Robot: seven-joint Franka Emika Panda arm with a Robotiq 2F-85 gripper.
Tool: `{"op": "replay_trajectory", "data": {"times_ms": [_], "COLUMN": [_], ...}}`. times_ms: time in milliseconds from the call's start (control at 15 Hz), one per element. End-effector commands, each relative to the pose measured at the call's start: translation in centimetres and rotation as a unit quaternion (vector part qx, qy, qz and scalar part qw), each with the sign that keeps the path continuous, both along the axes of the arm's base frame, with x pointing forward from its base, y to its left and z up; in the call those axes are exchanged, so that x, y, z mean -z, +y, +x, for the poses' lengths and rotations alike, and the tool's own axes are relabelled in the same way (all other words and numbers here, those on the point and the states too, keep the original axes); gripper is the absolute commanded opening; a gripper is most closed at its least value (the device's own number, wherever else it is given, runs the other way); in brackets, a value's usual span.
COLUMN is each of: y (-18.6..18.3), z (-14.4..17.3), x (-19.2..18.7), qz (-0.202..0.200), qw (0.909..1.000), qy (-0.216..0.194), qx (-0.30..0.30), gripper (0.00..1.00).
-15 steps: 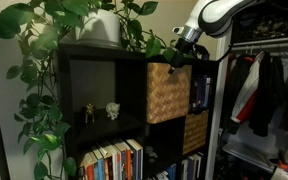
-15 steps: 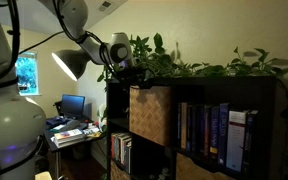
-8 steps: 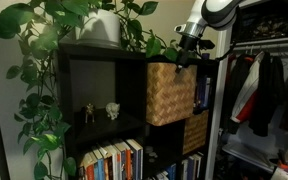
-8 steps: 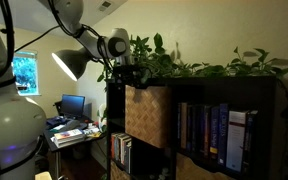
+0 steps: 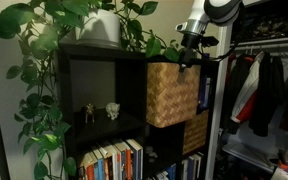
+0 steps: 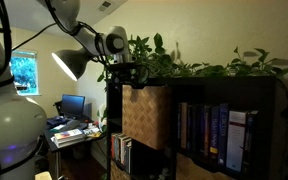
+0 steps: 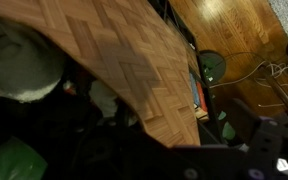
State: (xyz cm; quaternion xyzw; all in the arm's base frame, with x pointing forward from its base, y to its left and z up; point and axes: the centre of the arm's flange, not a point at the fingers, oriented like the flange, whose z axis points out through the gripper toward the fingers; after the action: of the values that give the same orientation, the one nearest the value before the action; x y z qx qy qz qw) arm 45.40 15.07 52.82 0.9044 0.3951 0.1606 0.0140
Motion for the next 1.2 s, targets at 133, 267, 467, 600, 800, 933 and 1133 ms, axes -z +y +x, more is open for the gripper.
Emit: {"op": "replay_trajectory", "data": {"times_ms": [133, 267, 467, 600, 800, 933, 1133], "y": [-0.9, -1.9, -3.6, -4.4, -6.0, -7.1, -8.4], "z": [1.4, 2.0, 2.7, 3.1, 3.5, 3.7, 4.5], "x": [-2.3, -3.2, -4.4, -4.6, -5.3, -6.0, -5.7], "qz": [0.0, -0.004, -0.011, -0.015, -0.015, -0.012, -0.005], "qw": [0.993, 0.9872, 0.9762, 0.968, 0.9592, 0.9528, 0.9458], "qy": [-0.049, -0.063, -0.076, -0.088, -0.087, -0.094, -0.094], "qx": [0.107, 0.147, 0.203, 0.234, 0.269, 0.288, 0.311], "gripper": [1.0, 1.0, 1.0, 1.0, 1.0, 1.0, 1.0]}}
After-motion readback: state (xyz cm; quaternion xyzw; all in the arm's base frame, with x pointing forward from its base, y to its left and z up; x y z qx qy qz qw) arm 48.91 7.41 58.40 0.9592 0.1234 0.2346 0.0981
